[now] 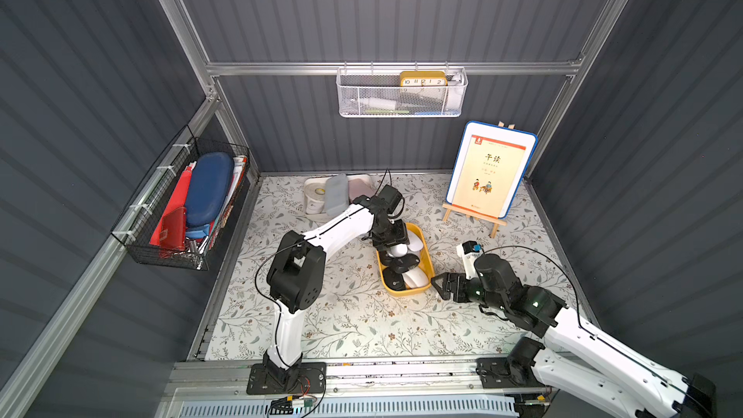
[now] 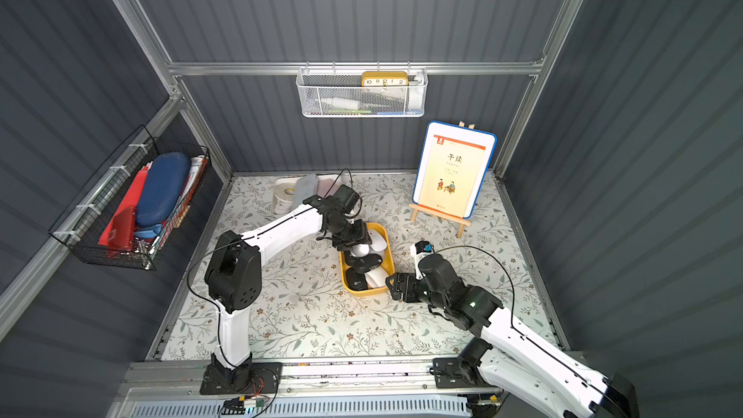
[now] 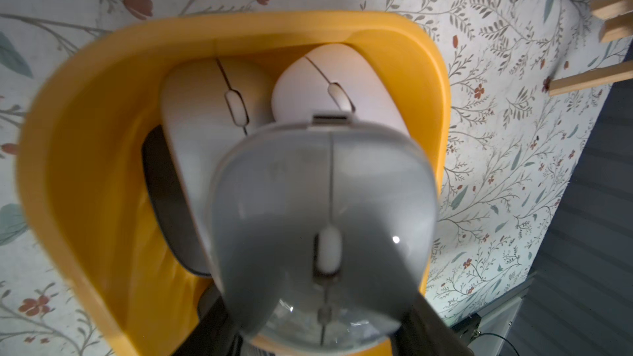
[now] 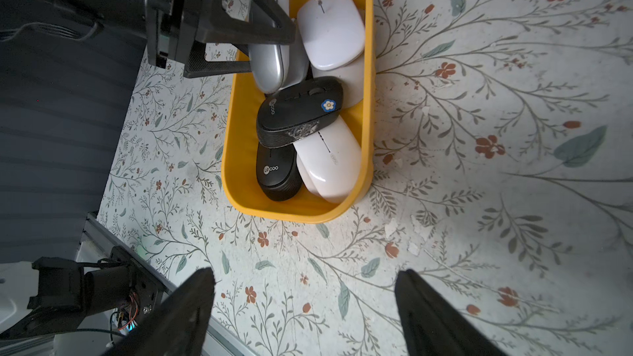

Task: Put the mouse in the storage box
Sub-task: Place the mouse in the storage box.

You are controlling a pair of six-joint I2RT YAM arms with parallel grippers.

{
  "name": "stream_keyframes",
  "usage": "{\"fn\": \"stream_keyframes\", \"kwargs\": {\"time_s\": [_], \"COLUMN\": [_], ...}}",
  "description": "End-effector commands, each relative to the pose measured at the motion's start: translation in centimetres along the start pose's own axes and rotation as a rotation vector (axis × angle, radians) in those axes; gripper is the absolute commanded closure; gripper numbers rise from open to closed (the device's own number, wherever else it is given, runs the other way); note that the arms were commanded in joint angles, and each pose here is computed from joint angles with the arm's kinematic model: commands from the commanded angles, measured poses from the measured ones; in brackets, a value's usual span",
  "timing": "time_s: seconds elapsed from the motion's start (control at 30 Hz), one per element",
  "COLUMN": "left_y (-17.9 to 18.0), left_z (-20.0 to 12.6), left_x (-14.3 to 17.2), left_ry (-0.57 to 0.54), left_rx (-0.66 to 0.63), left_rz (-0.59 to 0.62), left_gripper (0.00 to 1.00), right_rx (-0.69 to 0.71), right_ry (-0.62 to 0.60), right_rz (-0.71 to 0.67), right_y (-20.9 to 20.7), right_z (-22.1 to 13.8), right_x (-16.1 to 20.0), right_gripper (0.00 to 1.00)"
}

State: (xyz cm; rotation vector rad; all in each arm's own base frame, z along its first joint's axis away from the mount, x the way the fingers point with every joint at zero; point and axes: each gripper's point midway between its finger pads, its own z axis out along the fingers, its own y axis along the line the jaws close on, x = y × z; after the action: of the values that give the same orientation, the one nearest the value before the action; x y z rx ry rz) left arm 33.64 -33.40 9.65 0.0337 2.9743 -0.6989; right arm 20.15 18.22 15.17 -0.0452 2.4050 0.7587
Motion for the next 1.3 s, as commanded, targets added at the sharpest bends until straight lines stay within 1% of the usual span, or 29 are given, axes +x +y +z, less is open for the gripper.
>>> {"fn": "stream_keyframes", "kwargs": {"time_s": [0.0, 0.13, 0.23, 0.37, 0.57, 0.83, 0.9, 0.97, 1.03, 1.27], "left_y": [-0.1, 0.3, 0.8, 1.7, 1.6, 1.1, 1.0, 1.0, 1.1, 1.0], "left_z": [0.4, 0.7, 0.9, 1.4, 1.2, 0.9, 1.3, 1.4, 1.3, 0.0], "left_x": [0.6, 1.1, 2.0, 3.1, 3.2, 5.4, 6.1, 6.6, 6.8, 7.9], "left_ry": [0.025, 0.038, 0.052, 0.076, 0.082, 0.101, 0.116, 0.122, 0.12, 0.111], "left_rx": [-0.001, -0.005, -0.012, -0.02, -0.043, -0.04, -0.05, -0.062, -0.071, -0.067], "left_rz": [-0.007, -0.013, -0.025, -0.041, -0.032, -0.025, -0.024, -0.02, -0.02, -0.033], "left_gripper": [0.45, 0.42, 0.38, 0.38, 0.35, 0.37, 0.36, 0.34, 0.32, 0.31], "right_rx": [0.01, 0.0, -0.007, -0.026, -0.043, -0.035, -0.04, -0.042, -0.041, -0.046], "right_ry": [-0.004, 0.006, 0.02, 0.025, 0.046, 0.051, 0.05, 0.053, 0.055, 0.054], "right_rz": [-0.007, -0.009, -0.008, -0.002, -0.002, 0.005, 0.006, 0.006, 0.006, 0.007], "right_y": [-0.2, -0.1, -0.1, 0.1, 0.6, 0.0, 0.1, 0.2, 0.1, 0.2], "right_z": [-0.2, 0.1, 0.4, 1.0, 1.5, 1.6, 1.6, 1.6, 1.6, 1.6], "right_x": [-0.1, 0.2, 0.4, 0.7, 0.8, 1.3, 1.3, 1.3, 1.4, 1.4], "right_gripper": [0.13, 0.13, 0.13, 0.13, 0.13, 0.13, 0.13, 0.13, 0.13, 0.13]}}
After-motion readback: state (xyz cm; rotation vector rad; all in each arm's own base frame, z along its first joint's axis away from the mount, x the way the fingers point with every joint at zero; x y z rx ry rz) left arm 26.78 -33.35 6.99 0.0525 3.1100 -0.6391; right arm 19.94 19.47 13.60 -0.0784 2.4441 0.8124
